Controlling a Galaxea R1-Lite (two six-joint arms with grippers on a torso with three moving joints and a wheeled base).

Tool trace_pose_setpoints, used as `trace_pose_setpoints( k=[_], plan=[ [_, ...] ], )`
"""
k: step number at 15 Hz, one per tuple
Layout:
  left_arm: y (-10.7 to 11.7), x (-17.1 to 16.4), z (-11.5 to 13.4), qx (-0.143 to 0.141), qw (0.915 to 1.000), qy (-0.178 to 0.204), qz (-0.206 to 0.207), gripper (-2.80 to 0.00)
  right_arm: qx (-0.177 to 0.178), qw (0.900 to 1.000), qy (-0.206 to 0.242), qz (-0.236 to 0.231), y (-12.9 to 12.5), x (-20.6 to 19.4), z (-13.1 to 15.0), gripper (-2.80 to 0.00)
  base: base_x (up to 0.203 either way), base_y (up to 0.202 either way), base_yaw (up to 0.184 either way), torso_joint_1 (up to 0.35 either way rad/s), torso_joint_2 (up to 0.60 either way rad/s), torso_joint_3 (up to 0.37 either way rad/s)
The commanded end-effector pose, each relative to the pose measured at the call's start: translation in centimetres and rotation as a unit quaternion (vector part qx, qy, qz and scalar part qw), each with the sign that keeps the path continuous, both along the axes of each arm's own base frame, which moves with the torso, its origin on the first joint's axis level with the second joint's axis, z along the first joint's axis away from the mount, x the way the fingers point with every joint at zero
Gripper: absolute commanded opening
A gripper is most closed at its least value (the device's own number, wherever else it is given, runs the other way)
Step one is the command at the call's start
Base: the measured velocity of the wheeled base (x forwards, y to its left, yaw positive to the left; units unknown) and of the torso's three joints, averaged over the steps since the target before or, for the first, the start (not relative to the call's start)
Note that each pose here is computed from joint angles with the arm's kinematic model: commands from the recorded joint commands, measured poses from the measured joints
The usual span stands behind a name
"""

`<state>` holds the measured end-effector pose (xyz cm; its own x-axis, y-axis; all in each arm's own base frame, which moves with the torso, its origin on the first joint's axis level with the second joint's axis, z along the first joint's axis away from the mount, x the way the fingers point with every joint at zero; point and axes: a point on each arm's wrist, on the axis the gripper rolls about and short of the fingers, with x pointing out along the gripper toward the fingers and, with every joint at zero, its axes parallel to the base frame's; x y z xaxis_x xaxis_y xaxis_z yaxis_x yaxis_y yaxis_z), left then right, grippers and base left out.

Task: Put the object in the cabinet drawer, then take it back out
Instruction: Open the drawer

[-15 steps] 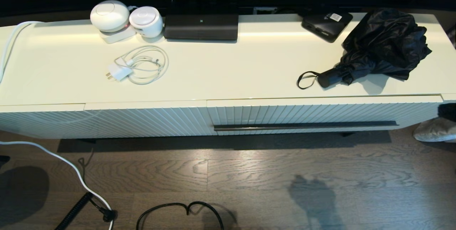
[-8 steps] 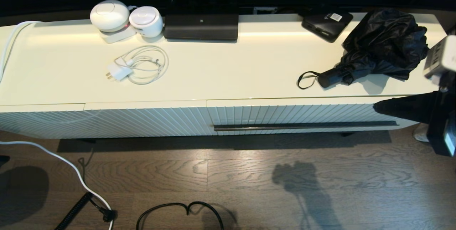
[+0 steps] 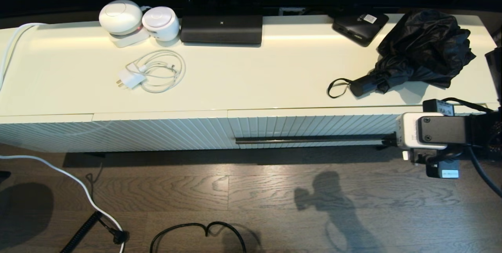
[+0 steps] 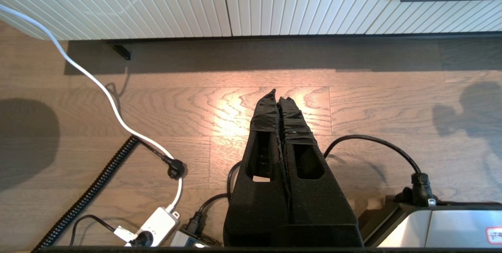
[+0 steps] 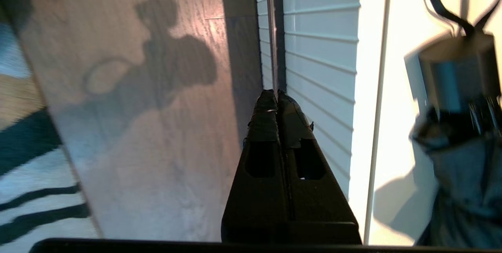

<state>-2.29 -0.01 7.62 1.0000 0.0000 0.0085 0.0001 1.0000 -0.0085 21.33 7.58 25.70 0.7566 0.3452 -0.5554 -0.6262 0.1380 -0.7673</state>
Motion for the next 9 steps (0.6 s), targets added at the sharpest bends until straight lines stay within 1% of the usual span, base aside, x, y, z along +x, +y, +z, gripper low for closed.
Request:
trace_pose_setpoints(
  k=[1,2,4,5,7,9],
  plan=[
    [0.0,0.0,0.0,0.000,1.0000,-0.002,0.000,-2.80,-0.024,1.000,-0.012,0.016,0.6,1.7,-1.9,-2.80,0.000,0.000,0.000,0.000,0.00,0.000],
    [0.0,0.0,0.0,0.000,1.0000,-0.001,0.001,-2.80,-0.033,0.999,-0.022,0.018,0.8,2.2,-2.6,-2.80,0.000,0.000,0.000,0.000,0.00,0.000],
    [0.0,0.0,0.0,0.000,1.0000,-0.001,0.000,-2.80,-0.048,0.999,-0.023,0.007,1.1,2.7,-3.3,-2.80,0.000,0.000,0.000,0.000,0.00,0.000],
    [0.0,0.0,0.0,0.000,1.0000,-0.001,0.000,-2.80,-0.050,0.998,-0.026,0.003,1.3,3.1,-3.9,-2.80,0.000,0.000,0.000,0.000,0.00,0.000],
    [0.0,0.0,0.0,0.000,1.0000,-0.001,0.000,-2.80,-0.044,0.997,-0.058,-0.007,1.6,3.9,-5.4,-2.80,0.000,0.000,0.000,0.000,0.00,0.000],
    [0.0,0.0,0.0,0.000,1.0000,-0.002,0.000,-2.80,-0.051,0.997,-0.060,-0.016,1.9,4.5,-6.9,-2.80,0.000,0.000,0.000,0.000,0.00,0.000]
  ],
)
